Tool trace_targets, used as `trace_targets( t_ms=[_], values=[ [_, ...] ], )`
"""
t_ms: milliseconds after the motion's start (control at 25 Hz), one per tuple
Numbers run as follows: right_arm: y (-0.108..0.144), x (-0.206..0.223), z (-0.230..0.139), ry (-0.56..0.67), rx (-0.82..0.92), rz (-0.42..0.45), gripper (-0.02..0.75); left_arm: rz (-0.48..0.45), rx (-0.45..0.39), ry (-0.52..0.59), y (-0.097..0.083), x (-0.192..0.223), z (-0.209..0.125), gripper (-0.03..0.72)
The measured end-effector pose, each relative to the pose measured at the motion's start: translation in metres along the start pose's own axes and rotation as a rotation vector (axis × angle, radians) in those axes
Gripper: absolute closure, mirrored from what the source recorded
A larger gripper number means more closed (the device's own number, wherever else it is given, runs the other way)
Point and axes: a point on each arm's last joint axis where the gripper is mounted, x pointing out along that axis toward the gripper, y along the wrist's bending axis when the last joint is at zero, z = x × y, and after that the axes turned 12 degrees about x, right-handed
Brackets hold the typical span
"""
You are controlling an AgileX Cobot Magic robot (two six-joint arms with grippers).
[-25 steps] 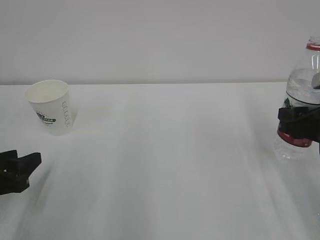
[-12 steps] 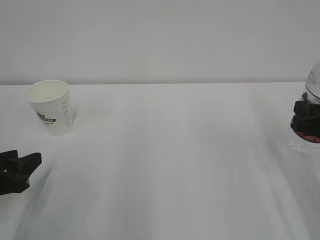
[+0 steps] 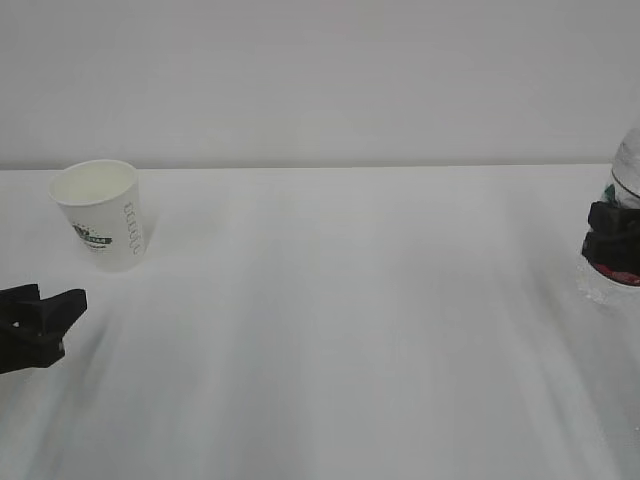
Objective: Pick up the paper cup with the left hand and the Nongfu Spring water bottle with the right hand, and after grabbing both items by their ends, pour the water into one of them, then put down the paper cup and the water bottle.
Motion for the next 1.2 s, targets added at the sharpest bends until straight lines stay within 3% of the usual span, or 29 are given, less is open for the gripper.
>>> trace_targets(
  t_ms=[240, 600, 1000, 1200],
  values=[
    [0.0, 0.0, 0.0, -0.002, 0.0, 0.0, 0.33, 0.011, -0.009, 0.022, 0.005, 0.02, -0.006, 0.223],
    [0.0, 0.0, 0.001, -0.006, -0.016, 0.001, 0.33, 0.018, -0.004, -0.008, 0.015, 0.061, -0.006, 0.087],
    [0.001, 0.0, 0.003, -0.028, -0.047, 0.005, 0.33, 0.026, -0.009, -0.005, 0.019, 0.074, -0.01, 0.067],
    [0.001, 0.0, 0.003, -0.028, -0.049, 0.005, 0.331, 0.036, -0.001, -0.05, 0.023, 0.086, -0.001, 0.006]
  ],
)
